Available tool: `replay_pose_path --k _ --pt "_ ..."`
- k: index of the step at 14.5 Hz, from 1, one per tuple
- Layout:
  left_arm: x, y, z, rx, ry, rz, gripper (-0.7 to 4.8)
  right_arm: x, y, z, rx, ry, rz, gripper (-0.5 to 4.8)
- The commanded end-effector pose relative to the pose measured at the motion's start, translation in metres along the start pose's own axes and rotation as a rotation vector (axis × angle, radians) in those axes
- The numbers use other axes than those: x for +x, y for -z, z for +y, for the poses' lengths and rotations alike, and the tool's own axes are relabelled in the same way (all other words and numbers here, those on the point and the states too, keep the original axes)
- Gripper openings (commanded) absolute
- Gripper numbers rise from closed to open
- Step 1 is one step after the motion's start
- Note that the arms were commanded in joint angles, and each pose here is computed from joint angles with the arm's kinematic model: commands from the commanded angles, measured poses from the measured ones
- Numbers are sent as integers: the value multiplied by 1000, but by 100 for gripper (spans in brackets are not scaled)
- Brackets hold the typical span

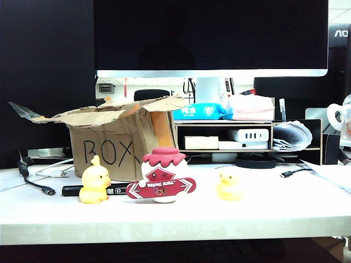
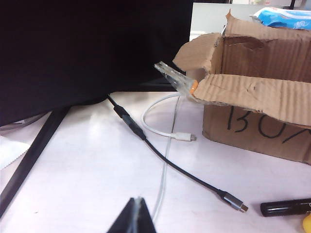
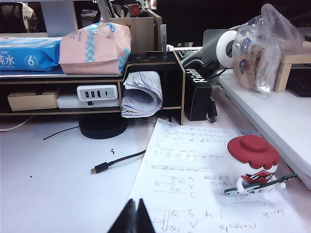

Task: Put the doll that is least similar in color compared to the others into the paper box.

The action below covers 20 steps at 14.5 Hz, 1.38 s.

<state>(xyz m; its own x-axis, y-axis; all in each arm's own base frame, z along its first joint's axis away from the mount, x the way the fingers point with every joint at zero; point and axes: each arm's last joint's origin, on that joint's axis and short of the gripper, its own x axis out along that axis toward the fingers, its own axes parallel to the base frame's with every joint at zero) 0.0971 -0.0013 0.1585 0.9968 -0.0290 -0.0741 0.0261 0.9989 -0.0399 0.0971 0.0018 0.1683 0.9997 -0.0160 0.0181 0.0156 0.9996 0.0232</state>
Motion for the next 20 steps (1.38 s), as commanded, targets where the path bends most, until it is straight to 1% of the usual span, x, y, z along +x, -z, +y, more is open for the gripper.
replay_pose_path --k 1,2,3,4,5,6,7,8,9,11,13,15,17,18,19,20 --pt "-3 0 -25 19 256 4 -5 0 -1 0 5 -5 -14 -4" --pt "-5 1 -34 26 351 10 -5 0 0 0 18 -12 -13 -4" --pt "-7 4 -43 39 446 41 -5 0 -1 1 52 -27 -12 -4" --pt "-9 9 -54 64 556 105 -5 0 -1 1 65 -33 -12 -4" --pt "-11 16 -63 97 630 183 -5 0 -1 1 66 -48 -11 -4" --pt "-11 19 -66 112 656 216 -5 0 0 2 69 -72 -9 -4" --pt "-12 24 -70 135 686 267 -5 0 0 4 92 -121 -5 -4" --pt "-11 28 -71 151 691 308 -5 0 1 4 136 -148 11 -4" --pt "-10 30 -71 157 683 327 -5 0 2 5 206 -158 33 -4" --pt "-10 30 -71 156 684 325 -5 0 4 5 355 -152 68 -4" --pt "-10 30 -71 156 683 325 -5 -2 -2 7 544 -207 106 -5" --pt "-10 30 -71 156 683 325 -5 -4 -14 8 550 -224 150 -5" --pt "-10 30 -71 156 683 325 -5 -3 -33 10 557 -285 242 -5" --pt "-10 30 -71 156 683 325 -5 3 -41 13 546 -333 323 -5" --pt "-10 30 -71 156 683 325 -5 13 -48 18 512 -413 420 -5" --pt "-10 30 -71 156 683 325 -5 21 -52 22 496 -468 498 -5"
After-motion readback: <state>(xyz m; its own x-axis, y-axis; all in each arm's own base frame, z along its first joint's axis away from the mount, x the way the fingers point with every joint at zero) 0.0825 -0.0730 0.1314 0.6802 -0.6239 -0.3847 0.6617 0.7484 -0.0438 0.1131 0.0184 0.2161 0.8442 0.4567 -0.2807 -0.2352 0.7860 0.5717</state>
